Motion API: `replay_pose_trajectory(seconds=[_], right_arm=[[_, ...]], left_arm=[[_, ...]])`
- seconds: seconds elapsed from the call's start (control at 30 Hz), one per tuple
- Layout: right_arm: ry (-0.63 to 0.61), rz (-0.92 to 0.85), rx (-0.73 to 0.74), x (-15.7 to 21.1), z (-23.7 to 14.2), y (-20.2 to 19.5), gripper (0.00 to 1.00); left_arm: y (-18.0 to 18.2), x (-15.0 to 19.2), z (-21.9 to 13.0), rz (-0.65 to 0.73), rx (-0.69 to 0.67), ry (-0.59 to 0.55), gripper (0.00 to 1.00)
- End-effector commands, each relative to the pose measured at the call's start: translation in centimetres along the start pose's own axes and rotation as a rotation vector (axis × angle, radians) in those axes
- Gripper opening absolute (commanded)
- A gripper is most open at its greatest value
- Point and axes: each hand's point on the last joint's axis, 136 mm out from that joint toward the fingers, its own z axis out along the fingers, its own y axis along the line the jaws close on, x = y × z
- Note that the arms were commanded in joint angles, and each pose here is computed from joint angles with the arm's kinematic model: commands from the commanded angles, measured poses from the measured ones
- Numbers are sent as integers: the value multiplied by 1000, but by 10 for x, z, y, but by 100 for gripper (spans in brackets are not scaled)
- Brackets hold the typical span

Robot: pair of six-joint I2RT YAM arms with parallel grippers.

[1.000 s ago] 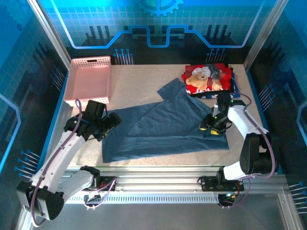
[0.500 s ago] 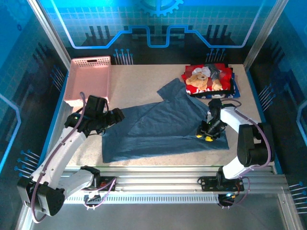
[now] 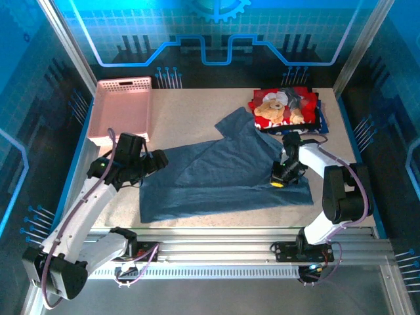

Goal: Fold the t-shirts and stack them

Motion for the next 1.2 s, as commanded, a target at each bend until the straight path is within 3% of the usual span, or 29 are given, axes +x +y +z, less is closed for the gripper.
replay_pose_trajectory(seconds=[0.0,0.3,0.43,0.57,0.63,0.73,0.93,1.03,1.17], right_arm=[[0,-24,-25,-2,-8,12,6],[9,-102,-55,-28,-6,49,4],[23,-139,-42,-43,3,65,9],[41,-143,-39,-56,14,73,27],[25,-147,-42,-61,10,76,42],[-49,-165,-54,-69,-12,83,50],[-226,-242,-209,-65,-76,107,60],[-221,-203,-251,-57,-87,97,61],[-169,-120,-227,-46,-74,62,60]], left_arm=[[9,5,-1,23,-28,-1,91],[22,17,9,-14,-59,25,91],[25,22,13,-23,-61,39,91],[31,29,16,-36,-77,62,90],[33,32,17,-43,-81,68,91],[37,35,17,-52,-89,72,90],[40,39,22,-75,-94,80,91],[37,40,28,-85,-87,90,91],[21,41,37,-62,-37,100,90]])
